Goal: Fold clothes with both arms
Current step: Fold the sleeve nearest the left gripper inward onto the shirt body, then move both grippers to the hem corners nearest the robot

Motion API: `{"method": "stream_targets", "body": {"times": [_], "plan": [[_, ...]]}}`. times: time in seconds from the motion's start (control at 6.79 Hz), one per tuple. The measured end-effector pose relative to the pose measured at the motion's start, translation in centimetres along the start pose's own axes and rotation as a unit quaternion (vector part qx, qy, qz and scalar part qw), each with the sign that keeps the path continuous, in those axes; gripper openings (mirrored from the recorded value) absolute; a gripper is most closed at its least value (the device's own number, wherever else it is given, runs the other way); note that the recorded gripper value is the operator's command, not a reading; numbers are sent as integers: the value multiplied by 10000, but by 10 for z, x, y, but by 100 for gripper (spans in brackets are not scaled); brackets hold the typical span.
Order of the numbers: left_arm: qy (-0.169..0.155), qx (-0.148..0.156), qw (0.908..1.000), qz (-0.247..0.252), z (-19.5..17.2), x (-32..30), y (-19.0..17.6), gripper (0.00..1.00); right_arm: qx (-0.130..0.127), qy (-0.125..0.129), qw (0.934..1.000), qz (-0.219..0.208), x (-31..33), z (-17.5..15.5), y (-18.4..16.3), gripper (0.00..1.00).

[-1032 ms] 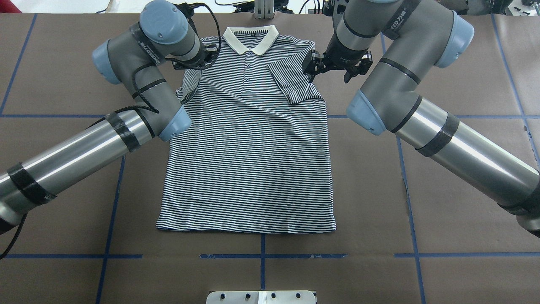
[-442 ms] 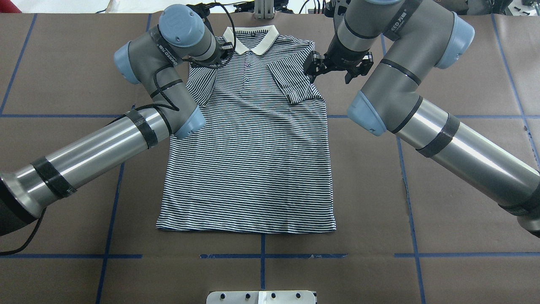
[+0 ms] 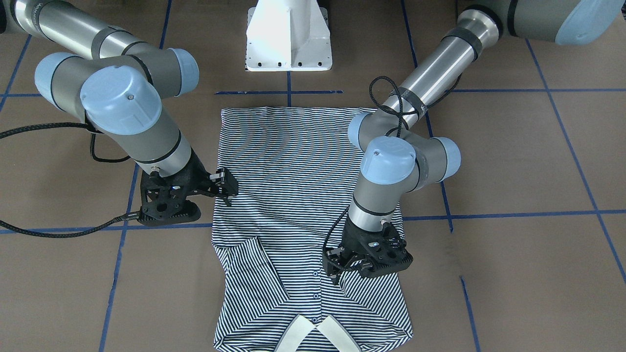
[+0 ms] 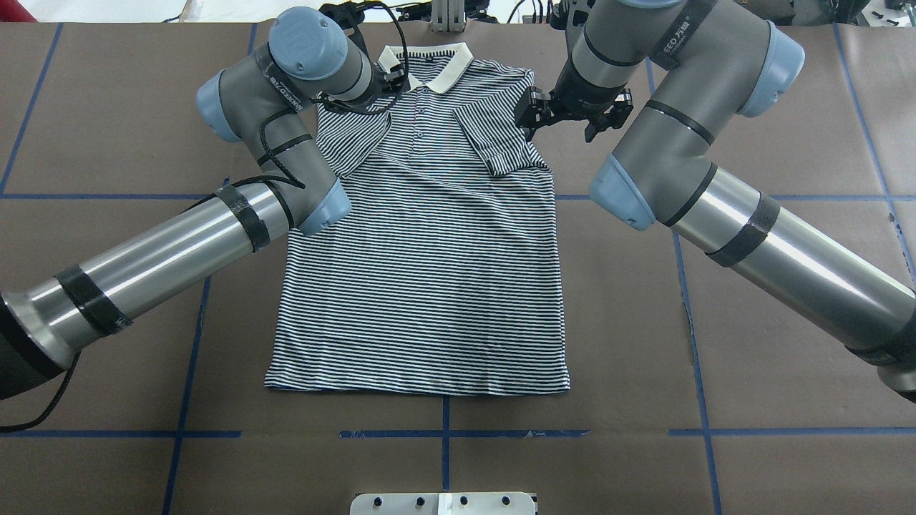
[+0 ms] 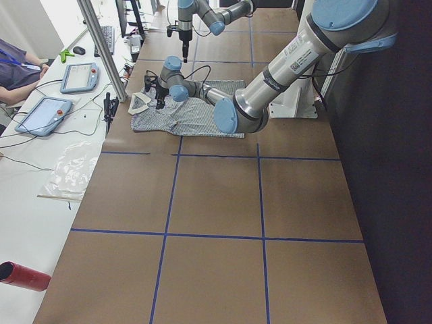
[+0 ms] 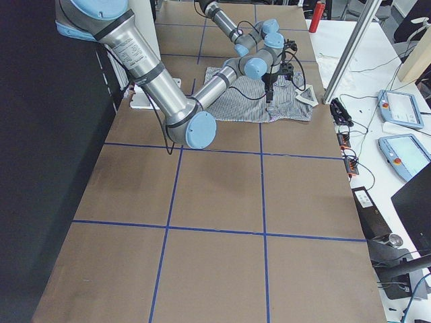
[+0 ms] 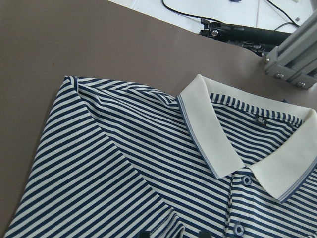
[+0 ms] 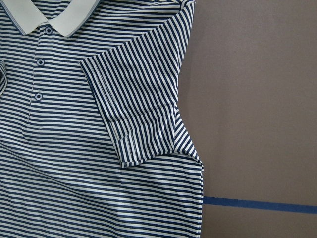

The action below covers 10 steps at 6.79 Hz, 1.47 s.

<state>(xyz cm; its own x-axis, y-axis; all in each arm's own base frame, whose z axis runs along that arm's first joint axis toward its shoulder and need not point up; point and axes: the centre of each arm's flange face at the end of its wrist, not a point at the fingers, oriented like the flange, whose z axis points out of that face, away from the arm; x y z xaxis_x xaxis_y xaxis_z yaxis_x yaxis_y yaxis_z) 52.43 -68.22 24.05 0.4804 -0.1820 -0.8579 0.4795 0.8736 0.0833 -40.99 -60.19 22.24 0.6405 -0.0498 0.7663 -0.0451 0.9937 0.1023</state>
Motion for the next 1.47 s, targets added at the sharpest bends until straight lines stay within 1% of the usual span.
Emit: {"method": "stream_targets", "body": {"times": [0.15,0.29,0.44,0.59,0.74,0.88,1.03,1.18,1.33,1.47], "plan": [[126,-214,9996,156,-10,-8,7,100,35,-24,9999,121,2,-3,6,100],[227,-498,9982,250,-28,-31,22,100,61,-71,9990,448,8,-5,25,100],[177,-679,9968,372,-56,-56,36,100,45,-136,9975,695,14,-4,59,100],[31,-831,9943,660,-95,-79,51,100,21,-149,9965,821,20,0,104,100],[-60,-919,9917,899,-131,-107,66,100,10,-118,9960,890,23,7,155,100],[-78,-964,9902,1007,-162,-139,82,100,5,-126,9954,950,26,15,205,100],[-64,-981,9897,1039,-184,-160,93,100,28,-156,9939,1092,23,29,250,100],[-68,-994,9896,1042,-194,-170,99,100,99,-120,9927,1196,15,48,289,100],[-79,-1002,9895,1042,-196,-174,101,100,150,-48,9925,1212,7,65,321,100],[-78,-1001,9895,1044,-198,-175,102,100,110,48,9931,1166,4,80,342,99]]}}
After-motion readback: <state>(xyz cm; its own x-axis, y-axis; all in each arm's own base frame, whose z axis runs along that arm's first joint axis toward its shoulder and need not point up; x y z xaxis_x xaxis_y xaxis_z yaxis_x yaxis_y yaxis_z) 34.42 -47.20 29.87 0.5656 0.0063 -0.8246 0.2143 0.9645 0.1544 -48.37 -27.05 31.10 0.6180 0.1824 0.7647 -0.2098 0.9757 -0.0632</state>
